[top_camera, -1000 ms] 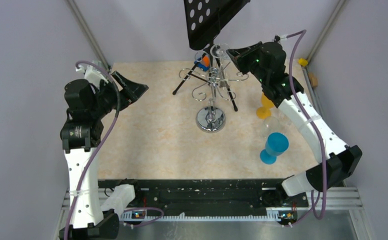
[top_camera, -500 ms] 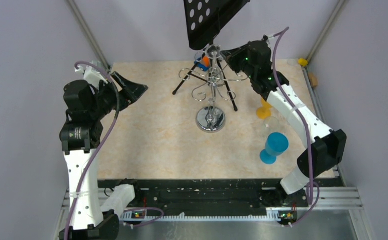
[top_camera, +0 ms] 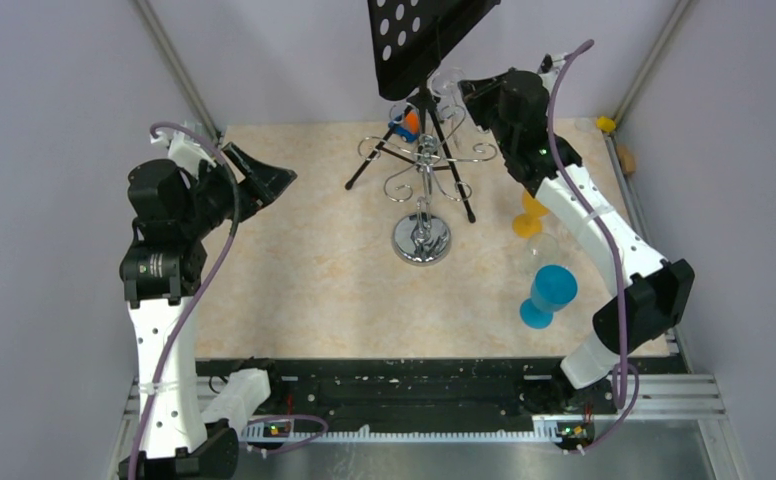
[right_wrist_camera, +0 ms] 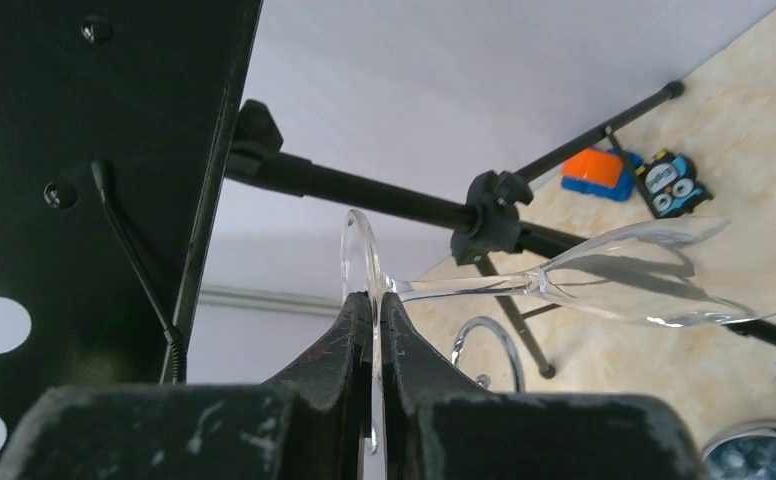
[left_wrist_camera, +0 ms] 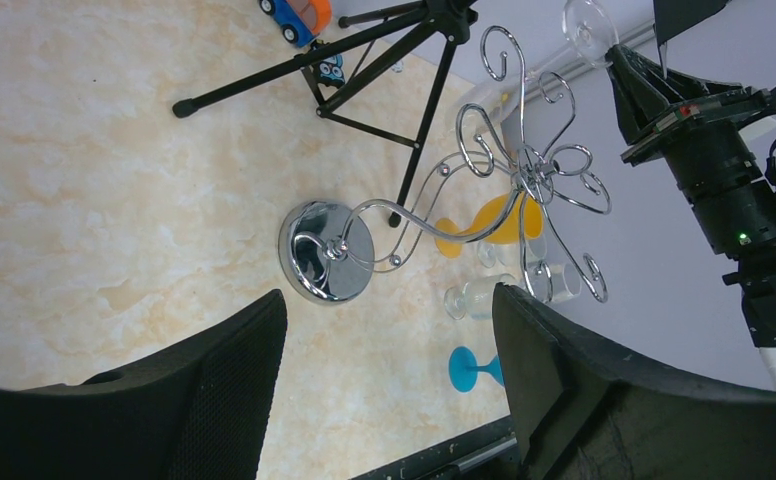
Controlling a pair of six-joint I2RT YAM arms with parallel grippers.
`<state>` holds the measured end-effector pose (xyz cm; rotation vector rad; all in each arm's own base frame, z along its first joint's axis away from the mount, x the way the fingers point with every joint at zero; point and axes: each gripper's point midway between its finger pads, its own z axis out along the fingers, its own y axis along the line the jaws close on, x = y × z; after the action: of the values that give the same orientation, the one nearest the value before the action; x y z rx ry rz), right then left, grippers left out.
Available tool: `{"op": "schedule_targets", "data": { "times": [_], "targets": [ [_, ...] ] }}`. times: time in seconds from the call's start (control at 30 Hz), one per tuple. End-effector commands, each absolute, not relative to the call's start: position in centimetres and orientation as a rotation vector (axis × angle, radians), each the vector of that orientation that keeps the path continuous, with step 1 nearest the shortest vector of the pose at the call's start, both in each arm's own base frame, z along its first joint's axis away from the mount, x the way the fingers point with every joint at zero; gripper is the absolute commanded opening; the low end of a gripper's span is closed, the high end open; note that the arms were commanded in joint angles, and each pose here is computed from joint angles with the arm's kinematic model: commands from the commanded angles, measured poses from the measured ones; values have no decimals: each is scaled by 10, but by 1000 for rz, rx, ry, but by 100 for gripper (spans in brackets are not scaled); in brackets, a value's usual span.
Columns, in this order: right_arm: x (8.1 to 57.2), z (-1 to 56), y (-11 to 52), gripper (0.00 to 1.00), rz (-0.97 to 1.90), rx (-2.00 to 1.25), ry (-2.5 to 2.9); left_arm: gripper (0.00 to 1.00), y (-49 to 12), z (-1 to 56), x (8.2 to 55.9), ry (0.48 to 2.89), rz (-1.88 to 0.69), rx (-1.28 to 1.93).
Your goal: Take the wine glass off the wine glass rack
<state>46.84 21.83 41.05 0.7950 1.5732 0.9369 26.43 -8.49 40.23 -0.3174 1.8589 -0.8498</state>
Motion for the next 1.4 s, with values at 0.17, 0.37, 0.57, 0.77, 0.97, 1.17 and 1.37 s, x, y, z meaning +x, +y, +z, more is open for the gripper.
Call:
{"op": "schedule_targets", "data": {
  "times": [0.17,0.37,0.57,0.77,0.97,1.17,1.37],
  "targets": [
    [438,472,166,0,809,823,1376,86,-91,413,268,1814,-918,-314],
    [409,472,142,0,726,830,1397,88,-111,426,262,1783,-1048,-183],
    [365,471,124,0,717,809,1452,87,-147,439,247,1753,-1256,3],
    [311,485,112,0,804,788,1475,86,-205,453,223,1666,-1374,264],
    [261,492,109,0,913,739,1524,84,-253,468,205,1516,-1430,493],
    [218,505,119,0,1096,688,1561,82,-302,495,182,1197,-1339,744],
    [198,515,134,0,1253,651,1572,82,-352,487,188,941,-1106,974]
  ]
}}
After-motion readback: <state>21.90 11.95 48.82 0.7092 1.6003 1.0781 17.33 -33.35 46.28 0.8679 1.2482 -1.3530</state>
